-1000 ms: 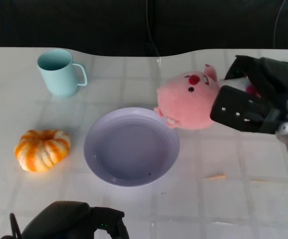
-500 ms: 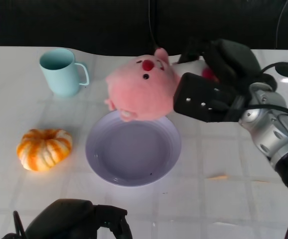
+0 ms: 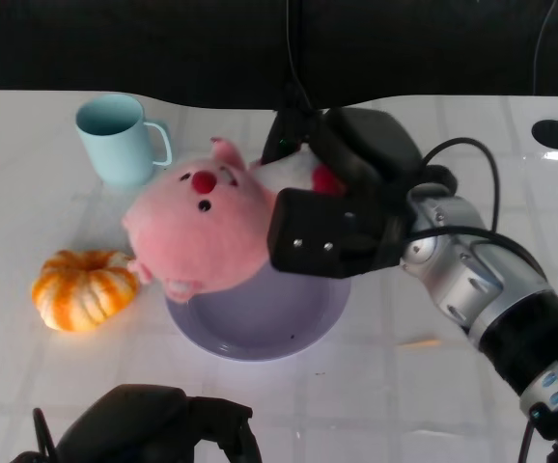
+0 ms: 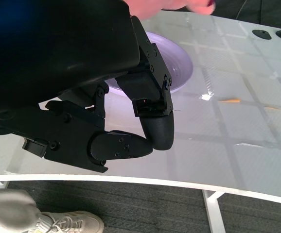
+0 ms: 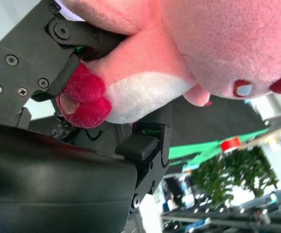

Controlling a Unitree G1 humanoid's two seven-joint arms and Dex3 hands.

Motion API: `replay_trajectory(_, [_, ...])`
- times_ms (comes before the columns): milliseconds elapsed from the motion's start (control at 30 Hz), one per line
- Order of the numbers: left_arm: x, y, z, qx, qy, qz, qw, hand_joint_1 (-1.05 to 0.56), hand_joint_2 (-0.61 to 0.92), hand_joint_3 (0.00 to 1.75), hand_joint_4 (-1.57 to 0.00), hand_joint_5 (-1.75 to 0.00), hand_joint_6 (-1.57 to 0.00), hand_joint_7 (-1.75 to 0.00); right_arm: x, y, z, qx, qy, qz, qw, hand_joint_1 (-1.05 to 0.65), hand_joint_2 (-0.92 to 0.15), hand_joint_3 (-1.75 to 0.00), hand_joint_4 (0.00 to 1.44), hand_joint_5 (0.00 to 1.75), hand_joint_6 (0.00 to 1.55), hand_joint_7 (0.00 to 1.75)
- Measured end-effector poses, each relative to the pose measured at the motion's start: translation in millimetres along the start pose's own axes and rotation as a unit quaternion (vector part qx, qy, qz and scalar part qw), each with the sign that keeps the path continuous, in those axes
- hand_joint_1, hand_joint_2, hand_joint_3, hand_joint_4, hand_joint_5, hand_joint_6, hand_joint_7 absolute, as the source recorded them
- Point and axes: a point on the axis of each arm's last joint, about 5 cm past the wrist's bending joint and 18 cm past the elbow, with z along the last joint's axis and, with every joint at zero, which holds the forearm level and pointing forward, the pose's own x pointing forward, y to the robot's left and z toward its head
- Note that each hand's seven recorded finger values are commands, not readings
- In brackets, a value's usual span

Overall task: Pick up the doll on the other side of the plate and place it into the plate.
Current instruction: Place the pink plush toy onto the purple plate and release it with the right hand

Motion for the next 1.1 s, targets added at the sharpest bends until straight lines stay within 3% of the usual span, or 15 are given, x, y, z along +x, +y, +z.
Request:
replay_trajectory(67, [0,-0.1,0.2,0.000,0.001,0.000,1.000,-0.30,0.92,0.38,-0.73,-1.27,-0.80,-0.79,-1.7,4.2,0.3,0.002,-0.001,0.015,1.000,-0.18,-0.53,-0.83,0.89,1.75,0.82,1.31])
replay_trajectory(133, [0,-0.1,0.1,-0.001,0.002,0.000,1.000,-0.30,0.92,0.38,-0.73,-1.27,-0.79,-0.79,-4.1,8.4,-1.5,0.002,0.005,0.045,0.999,-0.23,-0.68,-0.44,0.81,1.60,0.89,0.78])
replay_trajectory(167, [0,0.0,0.2,-0.001,0.003,0.000,1.000,-0.30,0.92,0.38,-0.73,-1.27,-0.79,-0.79,-5.0,9.6,-2.5,0.001,0.009,0.064,0.998,-0.30,-0.81,-0.24,0.70,1.21,0.80,0.41])
replay_trajectory(200, [0,0.0,0.2,-0.001,0.003,0.000,1.000,-0.30,0.92,0.38,-0.73,-1.28,-0.79,-0.79,-5.8,10.0,-3.9,-0.005,0.013,0.090,0.996,-0.34,-0.86,-0.16,0.65,0.98,0.77,0.24])
replay_trajectory(233, [0,0.0,0.3,-0.001,0.003,0.000,1.000,-0.30,0.92,0.37,-0.73,-1.28,-0.79,-0.80,-6.6,9.4,-5.9,-0.010,0.020,0.116,0.993,-0.43,-0.90,-0.15,0.48,0.62,0.60,0.10])
replay_trajectory(267, [0,0.0,0.4,-0.001,0.003,0.000,1.000,-0.30,0.92,0.37,-0.74,-1.28,-0.79,-0.80,-7.2,8.2,-8.0,-0.015,0.028,0.140,0.990,-0.48,-0.91,-0.16,0.42,0.42,0.51,0.05])
replay_trajectory(367, [0,0.0,0.4,-0.002,0.003,0.000,1.000,-0.31,0.92,0.38,-0.73,-1.30,-0.79,-0.81,-9.6,1.0,-14.3,-0.029,0.040,0.192,0.980,-0.61,-0.92,-0.17,0.30,0.18,0.33,0.01])
replay_trajectory(700, [0,0.4,0.9,-0.002,0.003,0.001,1.000,-0.32,0.92,0.39,-0.73,-1.30,-0.78,-0.82,-17.9,-20.9,-18.8,-0.053,0.031,0.271,0.961,-0.79,-0.92,-0.14,0.20,0.09,0.14,0.00])
replay_trajectory(867, [0,0.7,1.2,-0.003,0.005,0.002,1.000,-0.33,0.92,0.41,-0.71,-1.29,-0.77,-0.83,-29.0,-29.7,-22.5,-0.050,0.022,0.269,0.961,-0.83,-0.92,-0.13,0.22,0.09,0.13,0.00])
replay_trajectory(1100, [0,1.3,3.2,-0.003,0.004,0.003,1.000,-0.32,0.92,0.40,-0.72,-1.30,-0.76,-0.85,-57.4,-49.7,-25.2,-0.054,-0.016,0.215,0.975,-0.85,-0.92,-0.12,0.29,0.12,0.16,0.01])
